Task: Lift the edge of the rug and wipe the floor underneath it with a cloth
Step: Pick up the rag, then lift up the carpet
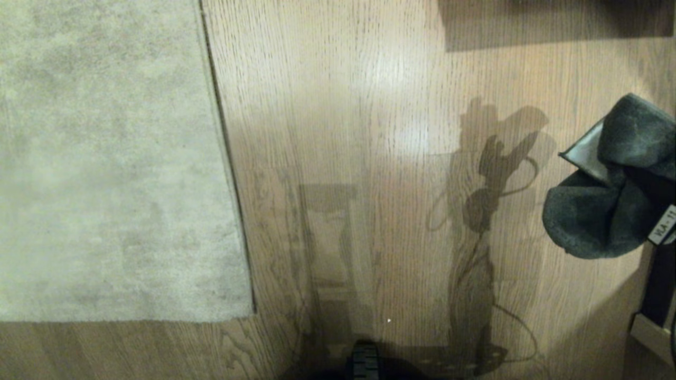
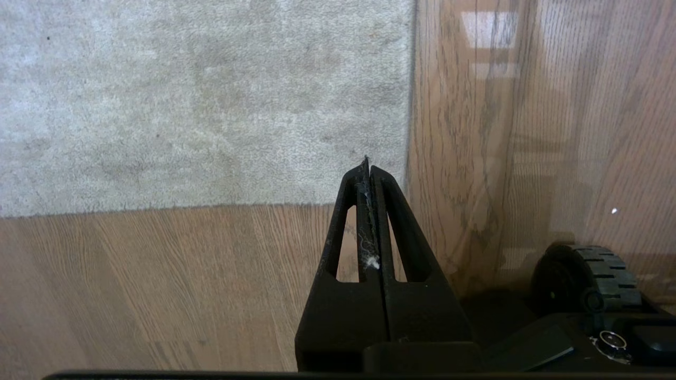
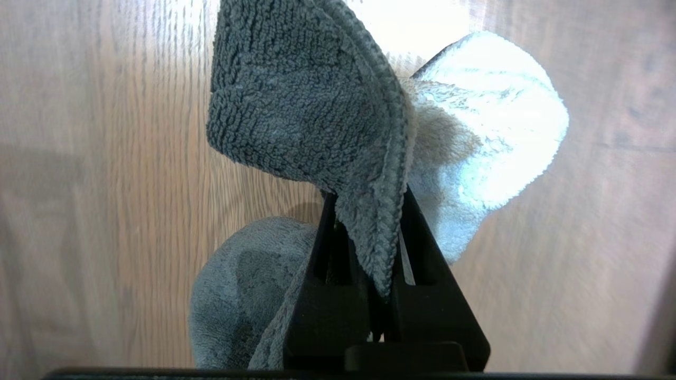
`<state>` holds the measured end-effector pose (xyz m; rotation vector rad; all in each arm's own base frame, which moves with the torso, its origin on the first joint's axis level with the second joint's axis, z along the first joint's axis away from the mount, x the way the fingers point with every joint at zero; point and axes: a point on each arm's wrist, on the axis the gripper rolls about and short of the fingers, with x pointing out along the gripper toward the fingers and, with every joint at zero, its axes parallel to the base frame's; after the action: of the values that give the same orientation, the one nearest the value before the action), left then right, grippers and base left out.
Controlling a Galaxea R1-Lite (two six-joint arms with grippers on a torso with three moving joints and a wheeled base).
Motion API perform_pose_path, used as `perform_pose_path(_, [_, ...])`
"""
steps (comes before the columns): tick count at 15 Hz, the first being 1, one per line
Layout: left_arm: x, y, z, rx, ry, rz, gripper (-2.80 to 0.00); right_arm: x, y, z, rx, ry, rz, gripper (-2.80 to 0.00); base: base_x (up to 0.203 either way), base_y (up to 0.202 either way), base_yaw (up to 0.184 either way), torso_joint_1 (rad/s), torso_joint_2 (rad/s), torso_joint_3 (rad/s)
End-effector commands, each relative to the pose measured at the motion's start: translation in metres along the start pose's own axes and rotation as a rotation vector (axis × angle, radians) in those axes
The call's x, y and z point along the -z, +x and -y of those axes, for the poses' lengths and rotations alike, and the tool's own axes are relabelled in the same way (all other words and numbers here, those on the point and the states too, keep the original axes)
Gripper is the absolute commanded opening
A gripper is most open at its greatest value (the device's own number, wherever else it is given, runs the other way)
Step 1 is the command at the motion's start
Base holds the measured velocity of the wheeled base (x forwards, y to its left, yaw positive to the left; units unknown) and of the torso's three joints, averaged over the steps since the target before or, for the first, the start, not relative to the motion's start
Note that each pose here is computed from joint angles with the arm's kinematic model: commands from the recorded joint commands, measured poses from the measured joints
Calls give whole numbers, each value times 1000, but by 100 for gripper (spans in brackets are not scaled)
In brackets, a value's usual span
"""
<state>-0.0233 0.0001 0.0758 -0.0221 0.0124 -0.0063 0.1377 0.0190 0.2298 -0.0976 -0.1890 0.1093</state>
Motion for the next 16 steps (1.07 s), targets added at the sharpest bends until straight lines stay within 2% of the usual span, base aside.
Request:
perform_pose_path(1, [0, 0, 0, -1, -1, 0, -280, -9, -38, 2, 15, -6, 74, -280, 0, 0, 0, 0, 0, 0])
perform_pose_path(5, [0, 0, 0, 0, -1, 0, -280, -2, -92, 2, 11, -28, 48, -280, 0, 0, 0, 0, 0, 0])
perform_pose_path(9, [0, 0, 0, 0, -1, 0, -280, 48, -120, -3, 3, -20, -68, -280, 0, 0, 0, 0, 0, 0])
perform_pose_path(11, [0, 0, 0, 0, -1, 0, -280, 70, -132, -4, 34, 9, -95, -280, 0, 0, 0, 0, 0, 0])
perform_pose_path(14, [0, 0, 0, 0, -1, 0, -280, 85, -151, -6, 123, 10, -117, -280, 0, 0, 0, 0, 0, 0])
perform_pose_path(16, [0, 0, 0, 0, -1, 0, -280, 101, -158, -9, 124, 13, -239, -280, 0, 0, 0, 0, 0, 0])
